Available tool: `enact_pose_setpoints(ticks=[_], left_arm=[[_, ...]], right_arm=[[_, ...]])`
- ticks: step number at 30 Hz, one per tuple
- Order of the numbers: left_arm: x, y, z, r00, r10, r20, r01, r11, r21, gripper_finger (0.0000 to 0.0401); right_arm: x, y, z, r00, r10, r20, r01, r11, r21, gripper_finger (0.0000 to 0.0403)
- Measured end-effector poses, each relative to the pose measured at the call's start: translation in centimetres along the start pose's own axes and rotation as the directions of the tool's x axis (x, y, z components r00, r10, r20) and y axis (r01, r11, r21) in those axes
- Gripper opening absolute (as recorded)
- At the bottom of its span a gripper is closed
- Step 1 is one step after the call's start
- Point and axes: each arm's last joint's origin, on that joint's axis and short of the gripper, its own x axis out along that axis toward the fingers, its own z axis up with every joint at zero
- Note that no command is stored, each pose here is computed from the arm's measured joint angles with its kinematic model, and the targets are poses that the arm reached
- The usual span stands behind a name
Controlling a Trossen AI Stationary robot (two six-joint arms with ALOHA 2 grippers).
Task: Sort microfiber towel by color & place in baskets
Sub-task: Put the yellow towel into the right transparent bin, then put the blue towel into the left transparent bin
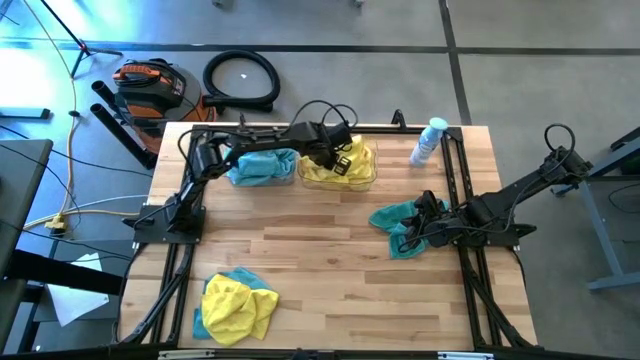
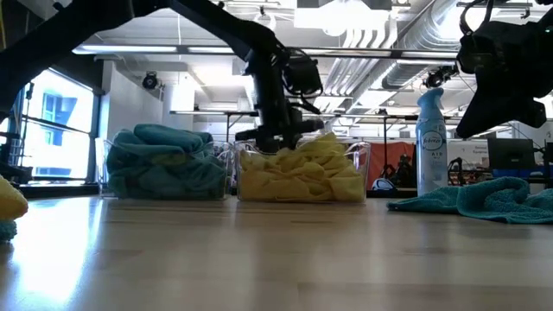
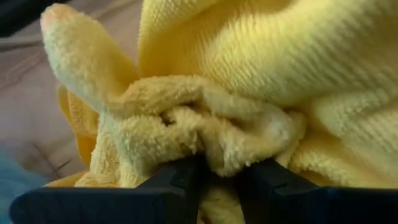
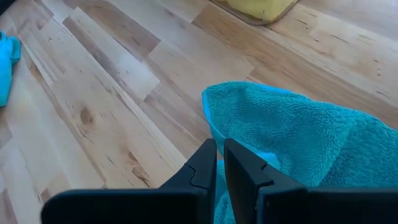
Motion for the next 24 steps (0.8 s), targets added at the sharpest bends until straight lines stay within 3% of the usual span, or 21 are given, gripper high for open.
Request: enact_pose_setpoints(ticks=[5, 12, 24], left_arm=[[1.4, -0.3, -0.4, 1.000, 0.016, -0.020, -0.016, 1.000, -0.008, 0.0075], [0.2, -0.3, -0.2, 1.000, -0.005, 0.002, 0.005, 1.000, -0.018, 0.0075], [-9.4, -0.5, -0.1, 0.978, -0.127, 0.167, 0.139, 0.989, -0.060, 0.0076]], right_arm=[[0.0, 0.0, 0.0, 1.000, -0.002, -0.001, 0.002, 1.000, 0.005, 0.0028], [0.0, 0.0, 0.0, 1.000, -0.004, -0.001, 0.004, 1.000, 0.006, 0.0028], [0.0, -0.1, 0.0, 1.000, -0.005, -0.002, 0.005, 1.000, -0.010, 0.0028]])
